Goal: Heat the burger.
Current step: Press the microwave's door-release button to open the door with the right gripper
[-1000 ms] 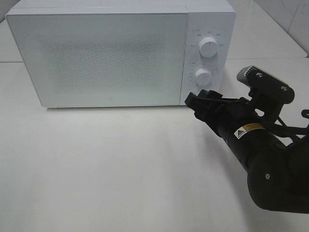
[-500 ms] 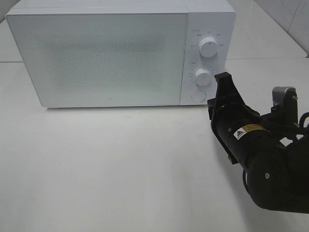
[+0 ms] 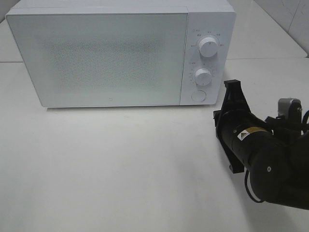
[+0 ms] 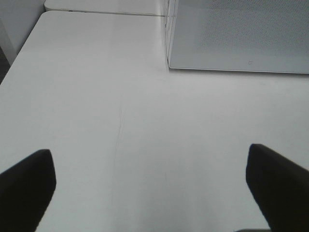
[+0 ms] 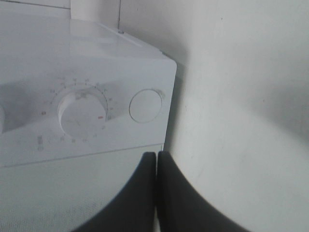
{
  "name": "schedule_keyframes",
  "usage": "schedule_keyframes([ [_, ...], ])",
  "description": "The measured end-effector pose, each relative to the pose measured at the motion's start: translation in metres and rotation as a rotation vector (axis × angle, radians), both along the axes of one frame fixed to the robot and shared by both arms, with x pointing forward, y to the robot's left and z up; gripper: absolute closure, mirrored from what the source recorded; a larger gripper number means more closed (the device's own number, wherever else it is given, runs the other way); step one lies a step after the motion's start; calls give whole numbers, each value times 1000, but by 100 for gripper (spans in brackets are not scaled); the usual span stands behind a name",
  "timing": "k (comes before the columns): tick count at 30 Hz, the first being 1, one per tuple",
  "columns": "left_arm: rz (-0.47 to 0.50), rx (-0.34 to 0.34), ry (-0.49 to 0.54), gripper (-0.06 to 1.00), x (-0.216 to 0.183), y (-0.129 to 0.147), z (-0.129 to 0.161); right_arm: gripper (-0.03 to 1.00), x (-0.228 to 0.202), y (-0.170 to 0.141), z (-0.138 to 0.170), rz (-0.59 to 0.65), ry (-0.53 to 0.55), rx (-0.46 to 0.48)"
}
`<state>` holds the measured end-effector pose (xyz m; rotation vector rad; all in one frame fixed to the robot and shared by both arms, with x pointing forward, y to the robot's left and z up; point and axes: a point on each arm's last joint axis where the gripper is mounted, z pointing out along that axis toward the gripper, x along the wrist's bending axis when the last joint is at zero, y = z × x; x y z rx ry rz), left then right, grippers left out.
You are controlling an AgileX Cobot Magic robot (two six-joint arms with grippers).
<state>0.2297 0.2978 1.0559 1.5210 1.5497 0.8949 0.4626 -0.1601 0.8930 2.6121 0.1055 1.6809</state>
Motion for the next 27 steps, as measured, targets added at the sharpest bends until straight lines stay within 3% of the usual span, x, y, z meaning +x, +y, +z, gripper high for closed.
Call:
schedule_keyframes([
  [27, 0, 0, 0, -5, 0, 0, 0, 95, 69, 22, -29, -29, 25, 78],
])
